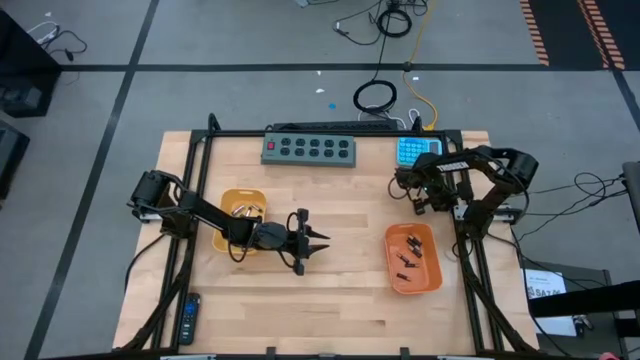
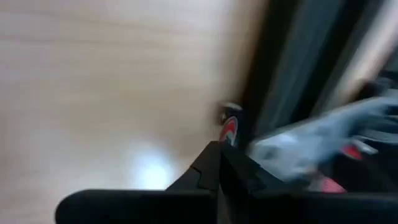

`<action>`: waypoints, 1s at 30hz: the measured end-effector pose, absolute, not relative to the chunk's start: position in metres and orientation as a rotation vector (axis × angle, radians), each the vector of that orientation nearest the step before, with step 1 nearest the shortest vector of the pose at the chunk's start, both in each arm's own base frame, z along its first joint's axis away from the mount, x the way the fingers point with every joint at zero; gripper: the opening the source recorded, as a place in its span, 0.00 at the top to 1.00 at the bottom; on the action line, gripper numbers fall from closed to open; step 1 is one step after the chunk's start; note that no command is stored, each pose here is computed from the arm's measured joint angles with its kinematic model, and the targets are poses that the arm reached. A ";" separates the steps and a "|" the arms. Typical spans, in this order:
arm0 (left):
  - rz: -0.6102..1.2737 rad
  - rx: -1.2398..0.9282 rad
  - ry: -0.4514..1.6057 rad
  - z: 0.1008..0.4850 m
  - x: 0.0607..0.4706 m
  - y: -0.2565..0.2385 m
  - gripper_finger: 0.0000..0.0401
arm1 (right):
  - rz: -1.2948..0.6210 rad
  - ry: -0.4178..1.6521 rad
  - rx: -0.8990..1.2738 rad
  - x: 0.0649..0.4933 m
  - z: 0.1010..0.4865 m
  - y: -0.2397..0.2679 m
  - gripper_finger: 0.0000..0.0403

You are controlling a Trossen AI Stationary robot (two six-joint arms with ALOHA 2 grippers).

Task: Sort batteries
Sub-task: Put the silver battery into the yellow bin

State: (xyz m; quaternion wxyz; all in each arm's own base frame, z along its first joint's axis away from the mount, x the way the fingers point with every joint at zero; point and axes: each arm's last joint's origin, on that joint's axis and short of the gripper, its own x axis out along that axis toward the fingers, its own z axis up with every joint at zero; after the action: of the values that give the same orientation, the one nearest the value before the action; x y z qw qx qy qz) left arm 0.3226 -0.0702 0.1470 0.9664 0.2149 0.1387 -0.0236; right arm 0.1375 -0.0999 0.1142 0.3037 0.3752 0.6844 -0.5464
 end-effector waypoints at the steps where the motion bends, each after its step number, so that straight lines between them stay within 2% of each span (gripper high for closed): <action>1: -0.048 0.435 0.281 0.147 0.323 -0.070 0.73 | -1.435 1.800 1.007 0.140 0.115 -0.101 1.00; 11: -0.043 0.418 0.307 0.145 0.322 -0.068 0.73 | -1.349 1.677 0.916 0.176 0.143 -0.101 1.00; 17: -0.045 0.419 0.324 0.143 0.322 -0.068 0.73 | -1.335 1.588 0.904 0.174 0.160 -0.099 1.00; 24: -0.044 0.405 0.334 0.142 0.322 -0.068 0.73 | -1.200 1.392 0.901 0.181 0.178 -0.091 1.00; 30: -0.042 0.402 0.327 0.143 0.322 -0.068 0.73 | -0.970 1.290 0.849 0.206 0.178 -0.082 0.98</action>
State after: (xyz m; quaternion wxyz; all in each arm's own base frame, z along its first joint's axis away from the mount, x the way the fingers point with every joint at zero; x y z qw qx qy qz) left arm 0.3219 -0.0677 0.1427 0.9664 0.1990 0.1617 -0.0207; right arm 0.2058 -0.0823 0.1782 0.6123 0.3680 0.5592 -0.4207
